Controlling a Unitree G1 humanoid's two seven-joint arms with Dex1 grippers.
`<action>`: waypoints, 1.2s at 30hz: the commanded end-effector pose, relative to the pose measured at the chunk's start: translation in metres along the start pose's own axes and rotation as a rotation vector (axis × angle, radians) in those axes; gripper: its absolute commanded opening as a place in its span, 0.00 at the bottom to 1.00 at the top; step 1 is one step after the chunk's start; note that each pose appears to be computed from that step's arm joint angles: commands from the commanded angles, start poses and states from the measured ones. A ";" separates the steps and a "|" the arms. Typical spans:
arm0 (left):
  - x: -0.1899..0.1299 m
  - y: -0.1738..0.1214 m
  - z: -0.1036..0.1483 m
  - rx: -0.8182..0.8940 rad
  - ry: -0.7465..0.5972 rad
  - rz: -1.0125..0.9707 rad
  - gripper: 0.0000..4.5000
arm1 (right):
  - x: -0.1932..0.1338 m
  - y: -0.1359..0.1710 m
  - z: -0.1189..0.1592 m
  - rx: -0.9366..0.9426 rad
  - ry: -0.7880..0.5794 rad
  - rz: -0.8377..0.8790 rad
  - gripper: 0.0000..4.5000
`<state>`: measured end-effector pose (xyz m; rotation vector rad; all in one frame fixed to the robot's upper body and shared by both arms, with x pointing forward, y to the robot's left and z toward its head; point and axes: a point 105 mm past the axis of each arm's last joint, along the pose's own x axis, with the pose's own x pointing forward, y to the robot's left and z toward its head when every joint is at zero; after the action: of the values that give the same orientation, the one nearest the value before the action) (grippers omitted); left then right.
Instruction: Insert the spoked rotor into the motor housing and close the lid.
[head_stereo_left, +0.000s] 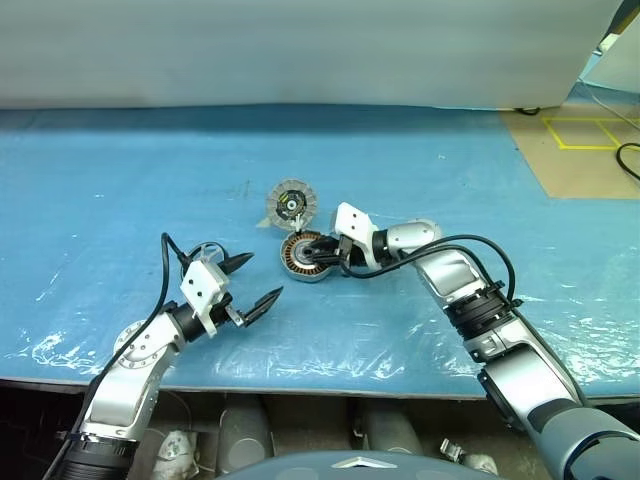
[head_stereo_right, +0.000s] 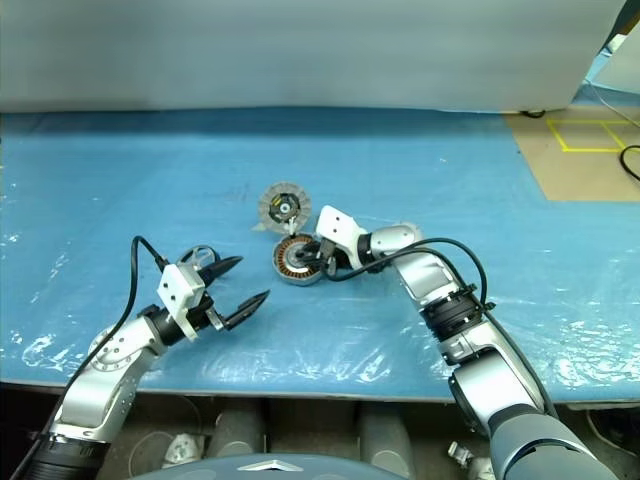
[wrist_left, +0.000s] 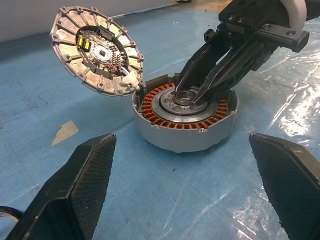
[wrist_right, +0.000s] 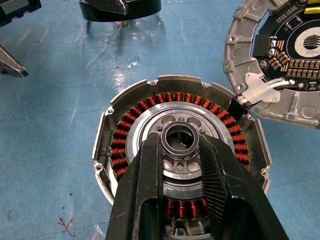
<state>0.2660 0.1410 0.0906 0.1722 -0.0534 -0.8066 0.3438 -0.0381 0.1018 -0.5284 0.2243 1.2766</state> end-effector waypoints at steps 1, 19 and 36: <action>0.003 -0.003 0.009 0.025 -0.028 -0.019 1.00 | -0.004 -0.009 0.005 -0.018 -0.002 -0.040 0.15; 0.007 -0.004 0.012 0.023 -0.032 -0.032 1.00 | -0.005 -0.011 0.007 0.046 -0.001 -0.044 0.15; 0.010 -0.005 0.013 0.023 -0.031 -0.040 1.00 | 0.001 -0.011 0.008 0.009 0.037 -0.067 0.15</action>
<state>0.2689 0.1318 0.0923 0.1687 -0.0518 -0.8378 0.3498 -0.0381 0.1041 -0.5096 0.2751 1.2209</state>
